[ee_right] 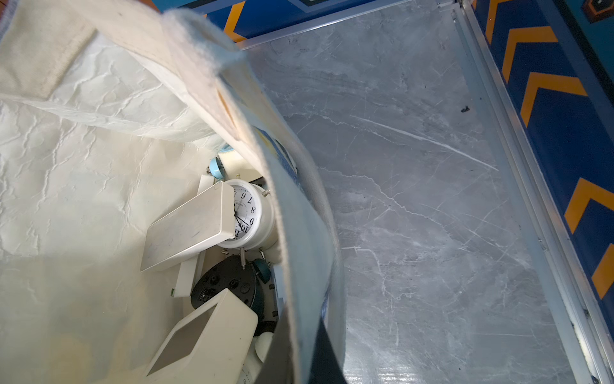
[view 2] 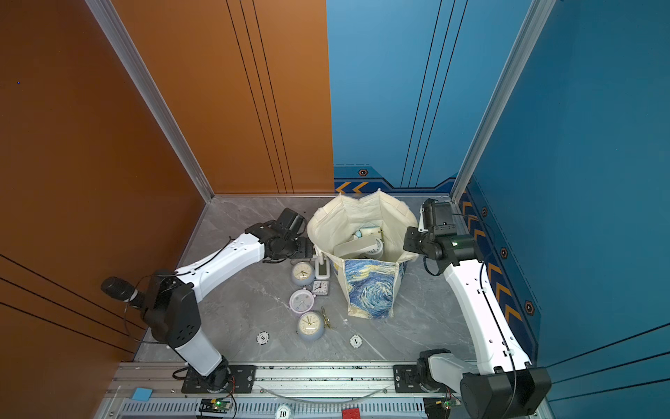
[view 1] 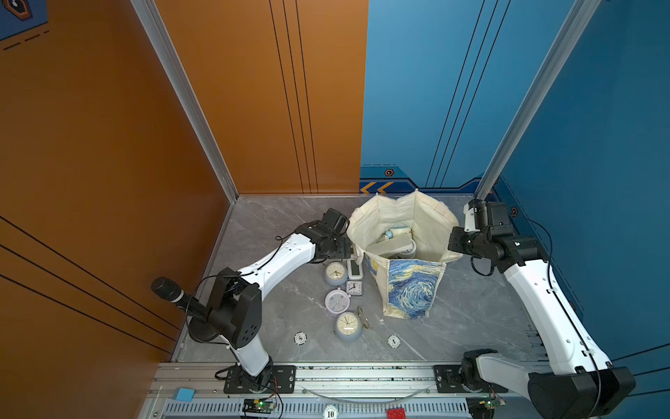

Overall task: Put the alarm clock into the canvas bag
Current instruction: Pick up the alarm from the center of the board.

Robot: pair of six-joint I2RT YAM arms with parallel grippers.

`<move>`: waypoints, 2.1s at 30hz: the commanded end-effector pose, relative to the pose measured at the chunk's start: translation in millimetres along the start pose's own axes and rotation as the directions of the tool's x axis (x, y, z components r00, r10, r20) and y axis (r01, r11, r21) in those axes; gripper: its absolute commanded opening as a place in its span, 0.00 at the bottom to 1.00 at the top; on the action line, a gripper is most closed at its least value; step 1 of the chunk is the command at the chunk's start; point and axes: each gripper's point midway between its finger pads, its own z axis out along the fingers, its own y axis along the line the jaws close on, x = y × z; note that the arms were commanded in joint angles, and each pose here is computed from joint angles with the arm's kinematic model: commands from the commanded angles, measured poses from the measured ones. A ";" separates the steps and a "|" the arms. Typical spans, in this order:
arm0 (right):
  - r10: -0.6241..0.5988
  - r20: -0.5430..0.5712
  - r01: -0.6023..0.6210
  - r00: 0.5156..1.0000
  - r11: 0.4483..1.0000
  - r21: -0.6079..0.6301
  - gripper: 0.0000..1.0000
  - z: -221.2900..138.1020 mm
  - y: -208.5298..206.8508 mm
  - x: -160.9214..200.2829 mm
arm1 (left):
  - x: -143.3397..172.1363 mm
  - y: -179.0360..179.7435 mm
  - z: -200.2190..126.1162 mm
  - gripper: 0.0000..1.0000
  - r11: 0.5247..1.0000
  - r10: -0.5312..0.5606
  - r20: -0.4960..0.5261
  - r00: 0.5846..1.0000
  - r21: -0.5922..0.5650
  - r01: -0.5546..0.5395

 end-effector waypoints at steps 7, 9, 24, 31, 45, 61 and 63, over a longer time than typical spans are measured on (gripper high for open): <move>-0.016 0.007 0.016 1.000 1.000 0.008 0.09 -1.1 -2.5 2.7 | 34.8 1.3 30.6 0.98 0.996 -0.019 -0.068 0.997 -0.086 0.013; -0.018 0.005 0.018 1.000 1.000 0.007 0.09 -1.0 -2.4 3.2 | 41.0 4.2 36.3 0.98 0.994 -0.018 -0.083 0.996 -0.104 0.009; -0.007 0.007 0.007 1.000 1.000 0.004 0.09 -2.5 -1.6 2.6 | 66.2 19.8 60.4 0.98 0.987 -0.025 -0.159 0.987 -0.162 -0.001; -0.009 0.006 0.009 1.000 1.000 0.004 0.09 -2.5 -0.8 1.6 | 73.7 28.0 72.9 1.00 0.985 -0.041 -0.185 0.982 -0.171 0.009; -0.013 0.006 0.013 1.000 1.000 -0.001 0.09 -1.8 1.8 0.1 | 72.5 28.2 72.7 0.96 0.989 -0.044 -0.194 0.980 -0.149 0.015; -0.014 0.008 0.014 1.000 1.000 0.005 0.09 -2.3 0.7 -0.1 | 32.5 22.5 17.4 0.76 0.997 -0.015 -0.037 0.999 -0.072 0.013; -0.016 0.009 0.016 1.000 1.000 0.007 0.09 -2.4 0.5 -0.2 | 24.4 21.3 4.5 0.75 0.999 -0.015 -0.004 1.000 -0.050 0.015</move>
